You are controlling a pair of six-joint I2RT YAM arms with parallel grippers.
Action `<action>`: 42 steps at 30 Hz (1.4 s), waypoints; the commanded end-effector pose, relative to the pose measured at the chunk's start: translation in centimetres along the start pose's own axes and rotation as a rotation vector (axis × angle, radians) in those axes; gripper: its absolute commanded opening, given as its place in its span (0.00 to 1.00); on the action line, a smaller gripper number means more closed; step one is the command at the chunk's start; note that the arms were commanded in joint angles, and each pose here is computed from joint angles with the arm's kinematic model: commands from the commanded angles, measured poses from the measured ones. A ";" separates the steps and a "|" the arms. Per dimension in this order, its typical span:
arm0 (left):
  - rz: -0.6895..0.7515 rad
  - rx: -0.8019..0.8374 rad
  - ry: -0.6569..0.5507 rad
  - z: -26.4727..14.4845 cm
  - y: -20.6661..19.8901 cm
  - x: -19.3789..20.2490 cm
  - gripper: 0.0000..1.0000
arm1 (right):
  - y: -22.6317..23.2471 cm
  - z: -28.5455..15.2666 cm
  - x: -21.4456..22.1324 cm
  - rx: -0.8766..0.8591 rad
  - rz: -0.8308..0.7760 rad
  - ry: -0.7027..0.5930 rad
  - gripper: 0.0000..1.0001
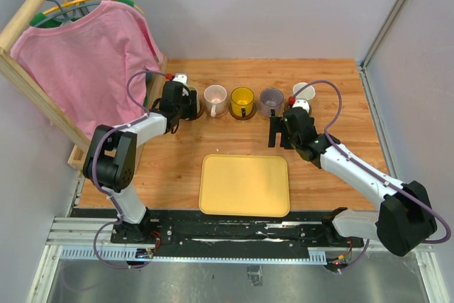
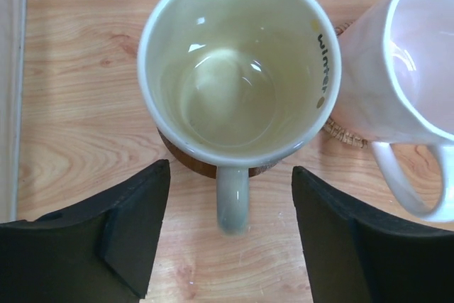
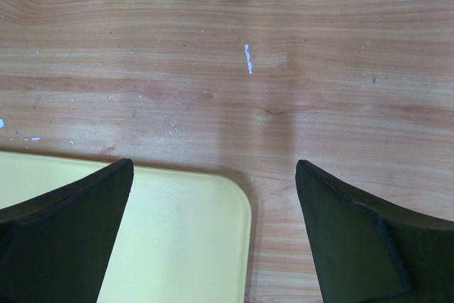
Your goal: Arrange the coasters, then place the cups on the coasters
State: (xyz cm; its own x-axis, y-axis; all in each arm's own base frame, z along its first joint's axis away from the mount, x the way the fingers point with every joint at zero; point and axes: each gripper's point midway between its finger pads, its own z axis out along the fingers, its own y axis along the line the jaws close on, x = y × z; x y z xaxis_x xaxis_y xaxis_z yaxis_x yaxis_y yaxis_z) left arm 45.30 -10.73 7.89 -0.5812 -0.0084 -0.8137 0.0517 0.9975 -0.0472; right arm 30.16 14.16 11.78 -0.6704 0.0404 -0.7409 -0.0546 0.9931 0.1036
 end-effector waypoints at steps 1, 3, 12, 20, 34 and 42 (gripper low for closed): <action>-0.011 -0.008 -0.082 -1.9 0.4 -3.0 0.76 | 0.0 -0.4 -1.4 -0.004 0.022 -0.029 0.98; -0.009 -0.013 -0.094 -2.5 0.6 -3.4 0.78 | 0.1 -0.5 -1.5 -0.005 0.020 -0.031 0.98; -0.010 -0.009 -0.130 -5.6 1.1 -3.7 0.98 | -0.4 -1.2 -2.1 0.008 0.018 -0.057 0.98; -0.045 0.021 -0.211 -10.3 1.4 -4.1 1.00 | -0.8 -1.7 -2.4 0.020 0.015 -0.077 0.98; -0.159 0.103 -0.377 -13.8 1.2 -2.3 1.00 | -3.1 -3.6 -3.8 0.084 0.006 -0.209 0.98; -0.157 0.153 -0.417 -15.6 0.8 -1.4 1.00 | -5.2 -4.3 -3.4 0.175 0.009 -0.243 0.98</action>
State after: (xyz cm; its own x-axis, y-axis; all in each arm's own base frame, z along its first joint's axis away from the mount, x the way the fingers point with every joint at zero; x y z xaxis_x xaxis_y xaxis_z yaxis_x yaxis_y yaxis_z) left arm 33.82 -8.63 16.04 -0.2978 -0.1862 -0.9363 0.0908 0.9708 -0.2219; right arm 29.36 10.59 15.86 -0.5137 0.0580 -0.8560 0.0093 0.9980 0.0620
